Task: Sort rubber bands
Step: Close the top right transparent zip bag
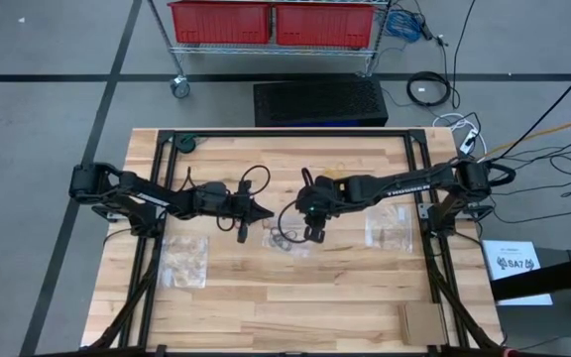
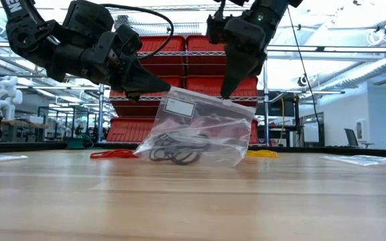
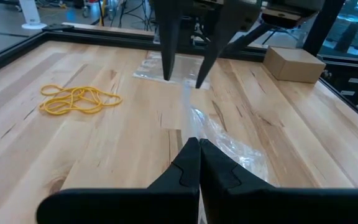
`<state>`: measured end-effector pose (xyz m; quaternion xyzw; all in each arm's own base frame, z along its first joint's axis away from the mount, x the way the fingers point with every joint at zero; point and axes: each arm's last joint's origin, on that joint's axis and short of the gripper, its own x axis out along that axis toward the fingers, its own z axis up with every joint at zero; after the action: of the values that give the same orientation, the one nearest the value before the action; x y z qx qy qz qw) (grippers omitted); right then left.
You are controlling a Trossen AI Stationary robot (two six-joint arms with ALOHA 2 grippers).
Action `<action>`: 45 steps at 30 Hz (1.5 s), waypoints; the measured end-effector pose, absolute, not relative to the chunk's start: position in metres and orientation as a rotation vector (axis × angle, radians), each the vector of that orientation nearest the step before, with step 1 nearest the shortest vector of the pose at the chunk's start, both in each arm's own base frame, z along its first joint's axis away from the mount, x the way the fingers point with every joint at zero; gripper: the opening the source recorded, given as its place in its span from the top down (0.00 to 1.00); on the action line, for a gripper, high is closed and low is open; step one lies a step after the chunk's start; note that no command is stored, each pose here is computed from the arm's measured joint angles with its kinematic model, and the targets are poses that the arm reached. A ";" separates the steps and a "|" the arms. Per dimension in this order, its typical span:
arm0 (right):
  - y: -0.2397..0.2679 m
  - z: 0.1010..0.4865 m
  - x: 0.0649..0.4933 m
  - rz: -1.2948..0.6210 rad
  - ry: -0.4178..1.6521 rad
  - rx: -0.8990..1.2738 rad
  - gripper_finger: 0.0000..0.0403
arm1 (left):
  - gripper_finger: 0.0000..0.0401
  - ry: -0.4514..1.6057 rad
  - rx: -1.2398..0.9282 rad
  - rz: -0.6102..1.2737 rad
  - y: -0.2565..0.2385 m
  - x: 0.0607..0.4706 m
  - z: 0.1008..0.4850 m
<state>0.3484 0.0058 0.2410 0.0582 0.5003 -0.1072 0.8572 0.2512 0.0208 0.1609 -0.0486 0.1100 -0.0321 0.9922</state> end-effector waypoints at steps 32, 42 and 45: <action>0.013 0.222 0.349 -0.195 1.171 0.074 0.96 | 1.00 0.225 -0.097 -0.065 0.021 0.251 0.160; 0.013 0.221 0.344 -0.210 1.218 0.085 0.96 | 1.00 0.225 -0.097 -0.065 0.021 0.251 0.160; 0.013 0.220 0.343 -0.213 1.231 0.085 0.96 | 1.00 0.225 -0.097 -0.065 0.021 0.251 0.160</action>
<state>0.3431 0.0127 0.2202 0.0399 0.5761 -0.0997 0.8103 0.2511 0.0207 0.1604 -0.0485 0.1123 -0.0323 0.9920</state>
